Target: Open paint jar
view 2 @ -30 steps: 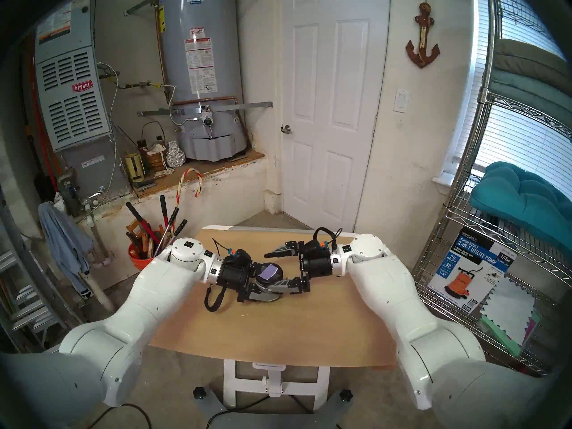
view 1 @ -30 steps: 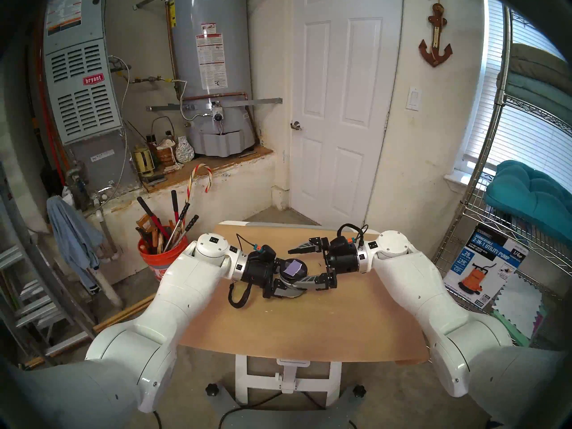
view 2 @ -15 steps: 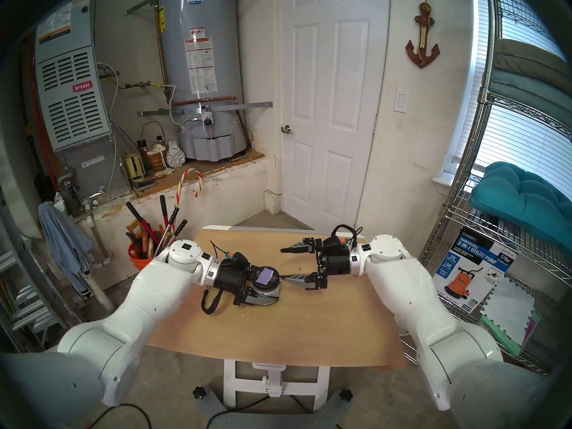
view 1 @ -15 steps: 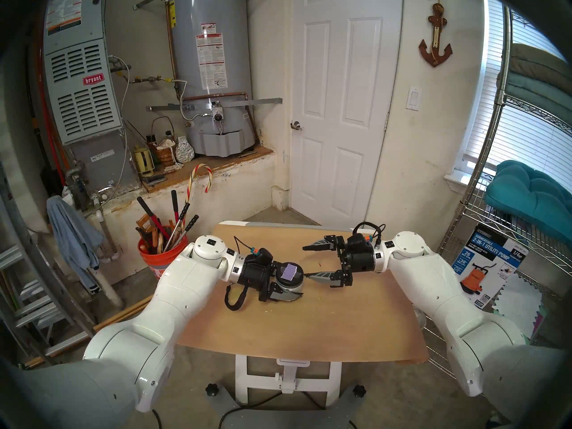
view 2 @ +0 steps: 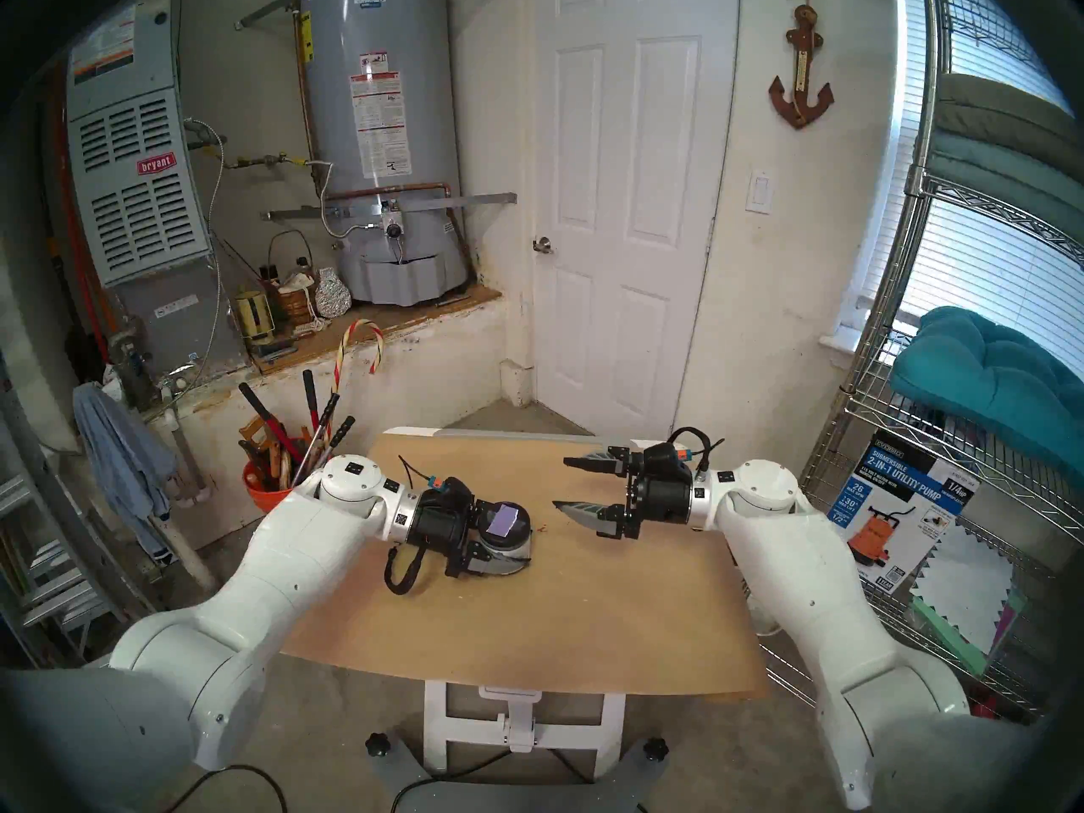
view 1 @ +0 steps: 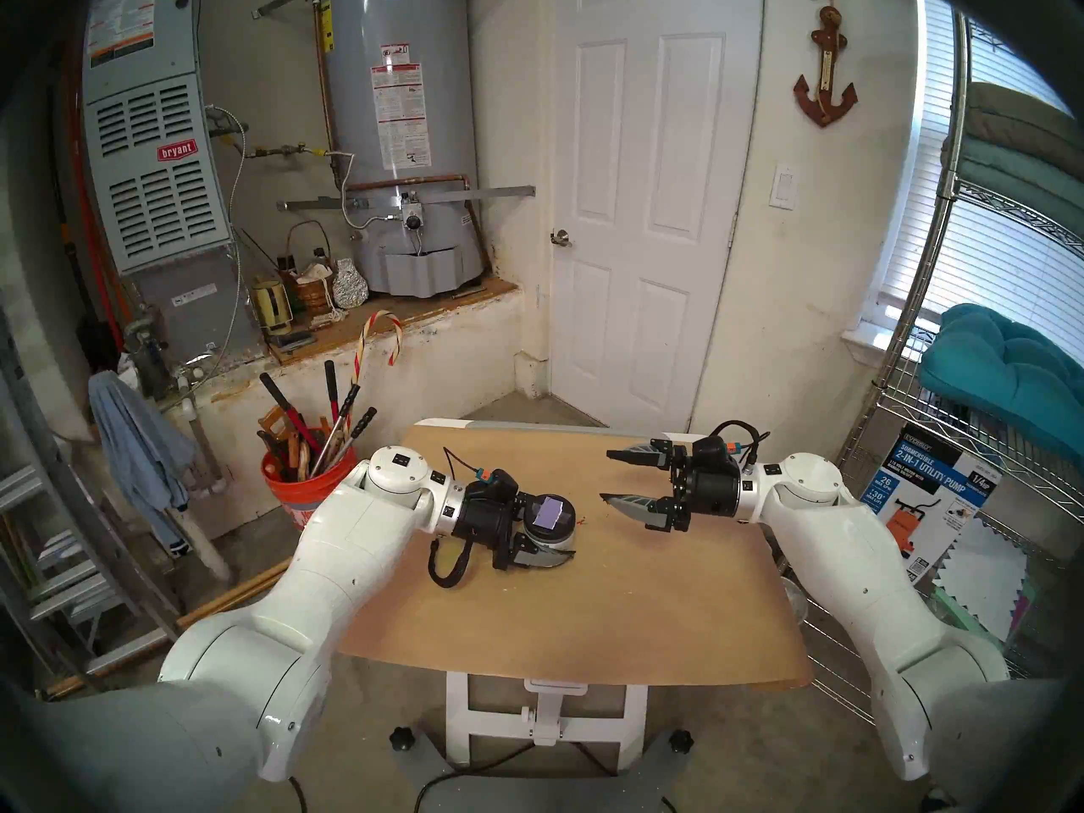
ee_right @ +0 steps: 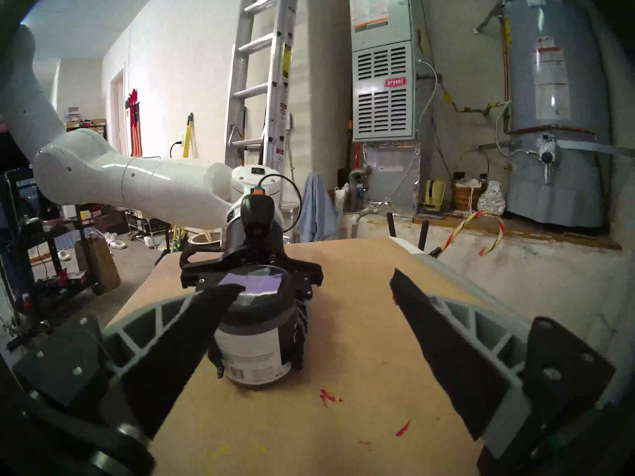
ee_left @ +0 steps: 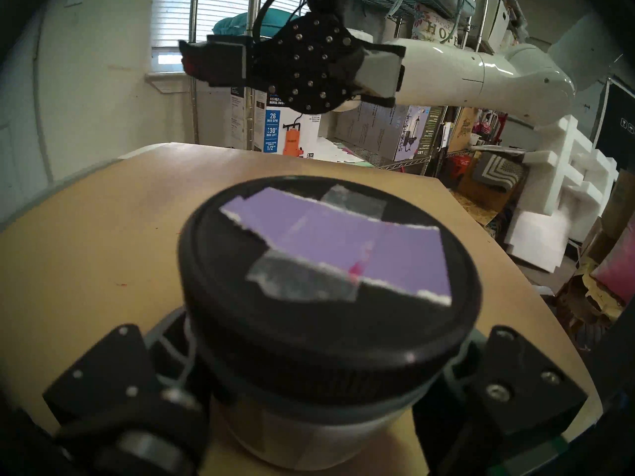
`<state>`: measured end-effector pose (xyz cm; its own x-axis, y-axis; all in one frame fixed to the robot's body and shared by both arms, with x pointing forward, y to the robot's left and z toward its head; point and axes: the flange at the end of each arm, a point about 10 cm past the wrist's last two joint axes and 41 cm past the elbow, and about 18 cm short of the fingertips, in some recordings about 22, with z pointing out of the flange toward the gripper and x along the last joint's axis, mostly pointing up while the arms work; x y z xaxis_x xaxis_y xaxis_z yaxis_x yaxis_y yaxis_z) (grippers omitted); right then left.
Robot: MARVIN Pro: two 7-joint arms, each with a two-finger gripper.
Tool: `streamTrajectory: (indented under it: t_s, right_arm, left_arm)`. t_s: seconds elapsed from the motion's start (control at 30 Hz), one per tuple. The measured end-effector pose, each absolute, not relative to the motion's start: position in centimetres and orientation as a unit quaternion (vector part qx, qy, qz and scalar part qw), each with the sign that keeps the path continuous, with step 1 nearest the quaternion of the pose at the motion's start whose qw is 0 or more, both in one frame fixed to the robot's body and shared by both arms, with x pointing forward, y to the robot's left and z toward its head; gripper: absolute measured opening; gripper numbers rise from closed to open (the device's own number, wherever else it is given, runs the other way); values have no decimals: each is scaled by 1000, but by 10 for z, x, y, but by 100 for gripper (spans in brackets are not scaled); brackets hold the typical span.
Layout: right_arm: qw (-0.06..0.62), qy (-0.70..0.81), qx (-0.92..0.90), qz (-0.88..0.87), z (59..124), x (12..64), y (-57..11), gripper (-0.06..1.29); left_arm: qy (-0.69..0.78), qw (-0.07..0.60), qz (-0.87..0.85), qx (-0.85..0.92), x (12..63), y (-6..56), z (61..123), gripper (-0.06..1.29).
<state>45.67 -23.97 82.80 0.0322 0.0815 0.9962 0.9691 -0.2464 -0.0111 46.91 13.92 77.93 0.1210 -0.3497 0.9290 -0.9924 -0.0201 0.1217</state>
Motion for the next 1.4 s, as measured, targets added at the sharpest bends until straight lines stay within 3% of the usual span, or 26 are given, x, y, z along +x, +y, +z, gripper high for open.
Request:
streamTrajectory:
  t_s: [1.4]
  right_arm:
    - [372, -312, -640, -595, 810, 353, -173, 127]
  left_arm:
    - [-541, 419, 388, 618, 476, 136, 779, 80]
